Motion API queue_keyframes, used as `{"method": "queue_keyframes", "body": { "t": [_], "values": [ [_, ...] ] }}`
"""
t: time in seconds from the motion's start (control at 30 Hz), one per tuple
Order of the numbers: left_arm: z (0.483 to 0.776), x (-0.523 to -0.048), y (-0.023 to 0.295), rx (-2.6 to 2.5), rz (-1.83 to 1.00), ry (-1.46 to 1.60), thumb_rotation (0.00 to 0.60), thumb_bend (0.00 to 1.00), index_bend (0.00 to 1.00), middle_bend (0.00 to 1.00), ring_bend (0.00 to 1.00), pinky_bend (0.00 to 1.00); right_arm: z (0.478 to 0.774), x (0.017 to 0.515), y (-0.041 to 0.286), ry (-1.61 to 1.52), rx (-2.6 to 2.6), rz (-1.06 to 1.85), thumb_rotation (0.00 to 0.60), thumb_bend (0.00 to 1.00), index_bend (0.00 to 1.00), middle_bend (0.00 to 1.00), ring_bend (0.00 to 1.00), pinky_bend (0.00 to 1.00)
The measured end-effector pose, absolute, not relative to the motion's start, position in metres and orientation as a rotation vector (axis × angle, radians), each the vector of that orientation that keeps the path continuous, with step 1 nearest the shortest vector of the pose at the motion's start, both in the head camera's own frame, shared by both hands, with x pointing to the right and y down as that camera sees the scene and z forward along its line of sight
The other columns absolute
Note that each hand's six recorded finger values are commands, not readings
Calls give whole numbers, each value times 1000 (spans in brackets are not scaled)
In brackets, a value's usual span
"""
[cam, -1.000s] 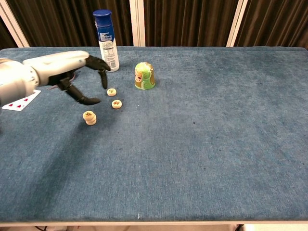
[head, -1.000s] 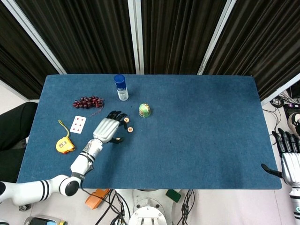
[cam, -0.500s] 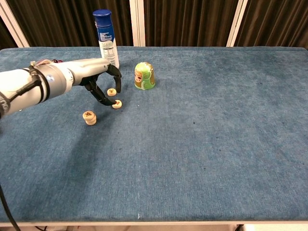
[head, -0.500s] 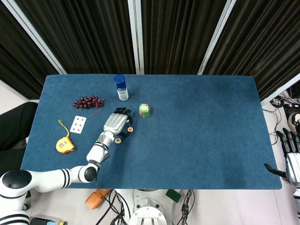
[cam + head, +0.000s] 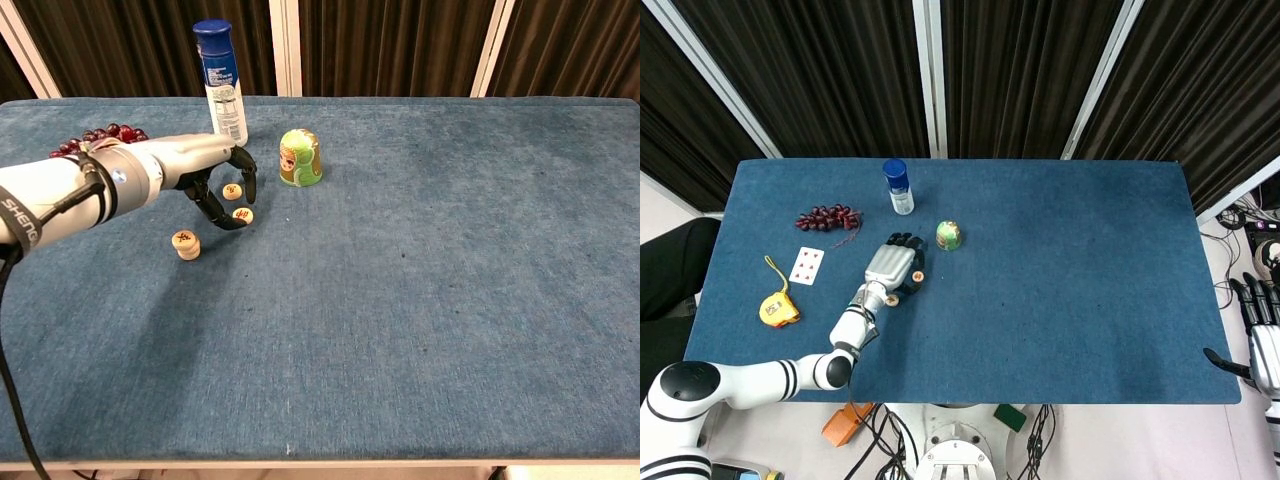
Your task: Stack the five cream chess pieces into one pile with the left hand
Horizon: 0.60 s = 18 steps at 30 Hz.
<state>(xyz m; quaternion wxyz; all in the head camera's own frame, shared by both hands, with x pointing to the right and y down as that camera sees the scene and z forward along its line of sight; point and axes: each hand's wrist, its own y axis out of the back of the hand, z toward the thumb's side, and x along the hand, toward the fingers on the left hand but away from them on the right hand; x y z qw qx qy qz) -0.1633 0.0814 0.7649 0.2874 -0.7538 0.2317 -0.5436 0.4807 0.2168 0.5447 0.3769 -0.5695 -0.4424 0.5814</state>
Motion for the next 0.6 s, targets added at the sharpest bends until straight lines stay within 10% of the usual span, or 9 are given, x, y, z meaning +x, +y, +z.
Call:
{"method": "queue_keyframes", "body": {
  "t": [0.6],
  "values": [
    [767,-168,80,-1998,-1450,615,600,376,497,103,0,0,547,482,216,-1132,-1457,1497,600,123,0,0,0,0]
  ]
}}
